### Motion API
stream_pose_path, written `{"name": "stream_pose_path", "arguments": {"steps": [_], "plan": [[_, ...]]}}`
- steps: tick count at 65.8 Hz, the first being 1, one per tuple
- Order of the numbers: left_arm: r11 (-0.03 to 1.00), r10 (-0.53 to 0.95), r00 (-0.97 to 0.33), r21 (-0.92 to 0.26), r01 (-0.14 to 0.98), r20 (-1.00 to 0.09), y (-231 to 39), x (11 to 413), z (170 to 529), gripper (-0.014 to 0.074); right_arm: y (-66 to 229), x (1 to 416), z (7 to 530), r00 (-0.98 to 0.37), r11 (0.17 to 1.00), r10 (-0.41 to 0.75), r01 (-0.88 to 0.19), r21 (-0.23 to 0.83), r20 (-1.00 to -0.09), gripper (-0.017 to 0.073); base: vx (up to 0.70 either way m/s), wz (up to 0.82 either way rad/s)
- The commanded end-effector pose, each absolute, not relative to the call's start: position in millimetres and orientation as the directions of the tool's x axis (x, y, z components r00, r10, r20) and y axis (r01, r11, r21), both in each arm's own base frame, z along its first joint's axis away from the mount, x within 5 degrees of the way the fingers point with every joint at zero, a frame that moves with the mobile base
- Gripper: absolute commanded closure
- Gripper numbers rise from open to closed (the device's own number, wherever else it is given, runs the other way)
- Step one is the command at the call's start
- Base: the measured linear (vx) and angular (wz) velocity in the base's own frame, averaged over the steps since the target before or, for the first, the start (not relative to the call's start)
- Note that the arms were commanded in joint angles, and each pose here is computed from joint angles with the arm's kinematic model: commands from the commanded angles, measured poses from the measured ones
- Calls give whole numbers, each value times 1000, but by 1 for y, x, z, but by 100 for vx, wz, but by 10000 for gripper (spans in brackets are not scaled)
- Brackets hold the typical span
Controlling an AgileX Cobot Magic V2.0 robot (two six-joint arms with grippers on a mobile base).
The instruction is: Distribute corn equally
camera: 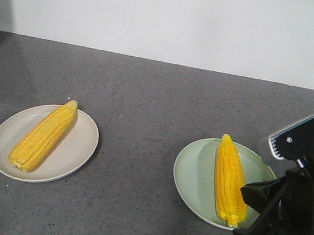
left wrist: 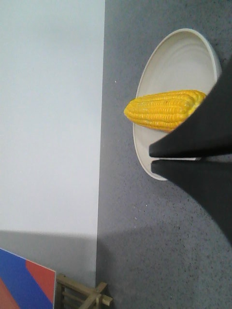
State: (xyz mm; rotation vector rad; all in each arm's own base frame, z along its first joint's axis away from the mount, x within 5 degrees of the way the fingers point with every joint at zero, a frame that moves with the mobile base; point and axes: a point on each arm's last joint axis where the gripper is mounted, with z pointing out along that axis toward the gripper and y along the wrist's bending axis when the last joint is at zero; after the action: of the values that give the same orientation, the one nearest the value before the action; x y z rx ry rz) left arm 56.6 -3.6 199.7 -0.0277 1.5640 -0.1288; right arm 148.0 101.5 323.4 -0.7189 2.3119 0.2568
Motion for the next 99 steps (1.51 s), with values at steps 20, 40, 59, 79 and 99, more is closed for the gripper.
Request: {"name": "stream_pose_path", "arguments": {"steps": [20, 40, 59, 79, 99], "plan": [[991, -121, 154, -110, 82, -981, -4, 55, 209, 601, 103, 149, 337, -549, 825, -395, -565, -22, -736, 567, 0, 0], [991, -121, 155, -110, 80, -981, -3, 55, 210, 601, 103, 149, 337, -549, 825, -395, -565, -22, -736, 567, 0, 0], [991, -121, 155, -110, 80, -981, -3, 55, 210, 601, 103, 149, 337, -549, 825, -395, -565, -22, -736, 567, 0, 0], [991, -121, 155, -110, 80, -981, -3, 55, 210, 601, 90, 144, 335, -526, 844, -369, -534, -39, -766, 567, 0, 0], [991, -121, 155, -110, 80, -981, -3, 55, 210, 601, 31, 109, 291, -306, 954, -155, -294, -61, -939, 562, 0, 0]]}}
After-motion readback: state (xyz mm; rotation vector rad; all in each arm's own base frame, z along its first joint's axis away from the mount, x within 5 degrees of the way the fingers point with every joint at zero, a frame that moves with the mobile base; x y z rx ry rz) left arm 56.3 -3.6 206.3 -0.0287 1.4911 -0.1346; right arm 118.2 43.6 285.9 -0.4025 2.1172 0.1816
